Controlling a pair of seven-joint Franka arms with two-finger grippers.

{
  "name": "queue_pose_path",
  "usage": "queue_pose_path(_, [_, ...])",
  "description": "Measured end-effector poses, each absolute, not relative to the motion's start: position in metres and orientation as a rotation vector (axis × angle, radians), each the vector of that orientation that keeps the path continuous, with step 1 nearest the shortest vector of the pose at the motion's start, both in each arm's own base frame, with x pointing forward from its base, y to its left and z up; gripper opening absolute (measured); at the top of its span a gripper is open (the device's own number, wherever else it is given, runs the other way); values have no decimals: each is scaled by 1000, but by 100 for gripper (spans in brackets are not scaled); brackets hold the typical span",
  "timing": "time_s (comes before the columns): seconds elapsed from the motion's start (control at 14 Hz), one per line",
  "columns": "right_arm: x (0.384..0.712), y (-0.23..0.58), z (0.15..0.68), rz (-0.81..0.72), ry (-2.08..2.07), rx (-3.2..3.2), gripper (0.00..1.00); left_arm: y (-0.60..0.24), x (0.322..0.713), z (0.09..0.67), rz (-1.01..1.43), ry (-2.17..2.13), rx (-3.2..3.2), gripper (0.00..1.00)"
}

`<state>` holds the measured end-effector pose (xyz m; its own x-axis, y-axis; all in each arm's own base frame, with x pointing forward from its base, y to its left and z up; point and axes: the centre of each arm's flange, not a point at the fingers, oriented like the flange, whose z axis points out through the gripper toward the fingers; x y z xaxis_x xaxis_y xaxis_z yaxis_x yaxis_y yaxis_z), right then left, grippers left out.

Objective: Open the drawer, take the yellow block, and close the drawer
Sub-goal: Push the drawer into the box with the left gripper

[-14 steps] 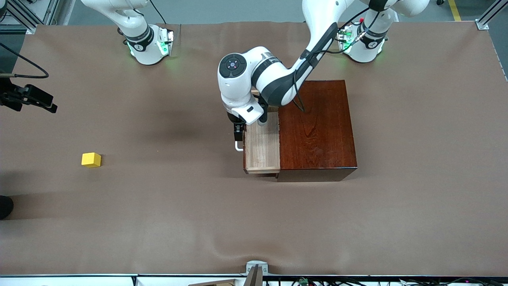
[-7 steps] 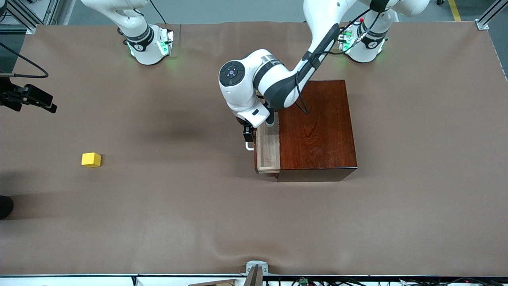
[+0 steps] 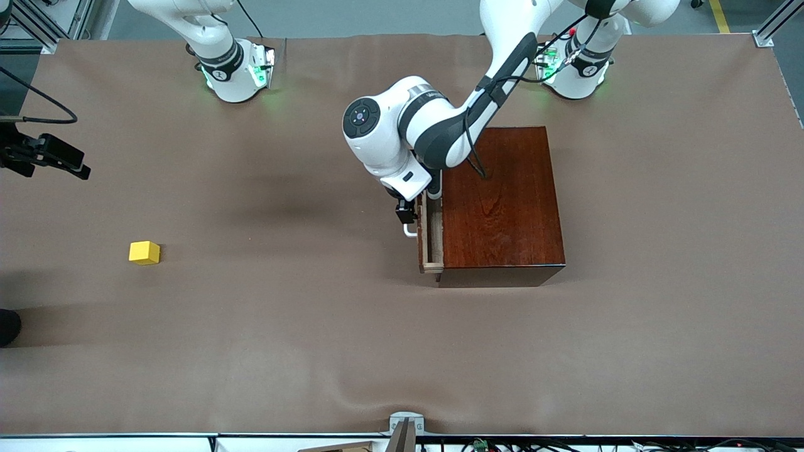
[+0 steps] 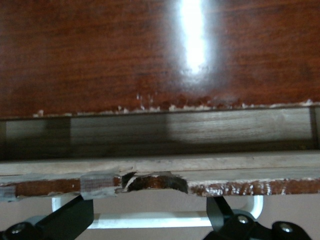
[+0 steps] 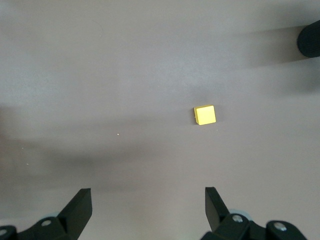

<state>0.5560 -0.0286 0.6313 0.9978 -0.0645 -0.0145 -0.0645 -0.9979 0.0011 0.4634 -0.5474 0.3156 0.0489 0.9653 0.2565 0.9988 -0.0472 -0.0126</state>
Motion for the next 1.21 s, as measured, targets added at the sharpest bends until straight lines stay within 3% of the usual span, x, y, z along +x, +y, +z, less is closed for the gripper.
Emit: queue_pose_path(1.21, [556, -28, 631, -23, -101, 3145, 100, -531, 462, 313, -453, -1914, -2066, 100])
